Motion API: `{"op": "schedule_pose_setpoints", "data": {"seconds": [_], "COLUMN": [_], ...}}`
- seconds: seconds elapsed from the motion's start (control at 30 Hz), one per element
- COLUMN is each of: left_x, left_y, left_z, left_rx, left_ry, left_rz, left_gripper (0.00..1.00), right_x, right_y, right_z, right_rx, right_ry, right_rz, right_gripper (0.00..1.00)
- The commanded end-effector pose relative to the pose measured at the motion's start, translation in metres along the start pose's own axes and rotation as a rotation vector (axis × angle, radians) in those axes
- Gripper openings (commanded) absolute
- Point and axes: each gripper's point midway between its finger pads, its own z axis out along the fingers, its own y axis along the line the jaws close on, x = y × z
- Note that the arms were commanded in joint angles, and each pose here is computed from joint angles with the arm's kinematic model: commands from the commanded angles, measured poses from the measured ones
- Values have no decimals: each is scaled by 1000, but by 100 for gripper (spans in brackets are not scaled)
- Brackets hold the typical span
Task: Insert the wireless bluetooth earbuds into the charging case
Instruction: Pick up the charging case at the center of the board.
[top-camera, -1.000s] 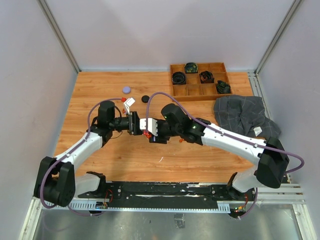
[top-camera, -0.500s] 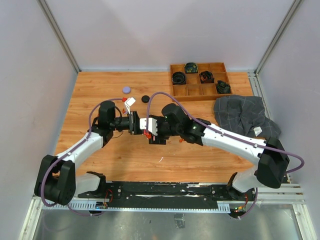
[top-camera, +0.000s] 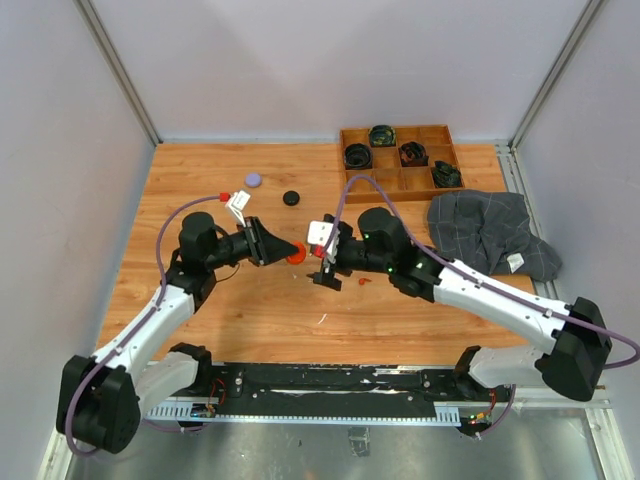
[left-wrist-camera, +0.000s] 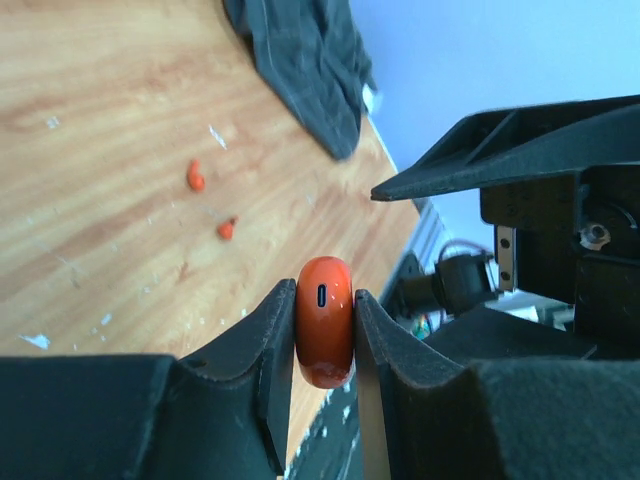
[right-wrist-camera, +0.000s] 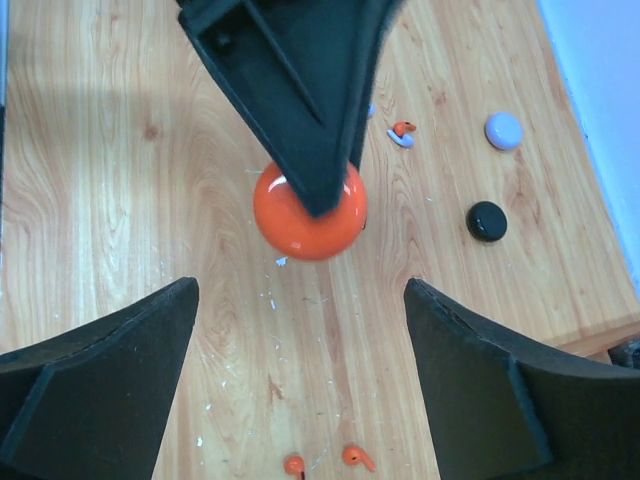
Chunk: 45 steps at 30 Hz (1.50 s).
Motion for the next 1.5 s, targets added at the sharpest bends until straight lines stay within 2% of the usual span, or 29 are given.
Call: {"op": "schedule_pose_setpoints", "data": {"seconds": [0.0, 0.2, 0.5, 0.7, 0.8, 1.0, 1.1, 1.47], "left_x": [-32, -49, -60, -61, -62, -60, -59, -59], "left_y": [-7, -20, -46, -61, -67, -70, -67, -58], "left_z": [-7, -18, -20, -23, -23, -17, -16, -13], "left_rx": [-40, 9, 95, 181, 210, 225, 222, 203], "left_ry": [-207, -391, -503, -570, -592, -587, -590, -606], "left_rz": [22, -30, -38, -83, -83, -86, -95, -116], "left_gripper": [0, 0, 0, 0, 0, 0, 0, 0], "right_x": [-22, -38, -41, -44, -54, -68, -70, -75], "right_y": [-14, -19, -35, -44, -46, -43, -42, -40], "right_z": [-15, -21, -23, -25, -29, -31, -26, -28], "right_rx": [31, 43, 90, 16, -52, -227, -275, -292], "right_ry": [-169, -338, -476, -617, -705, -832, -835, -840], "right_rz": [202, 430, 723, 918, 946, 997, 1006, 982], "right_gripper": [85, 86, 85, 79, 77, 62, 58, 52]}}
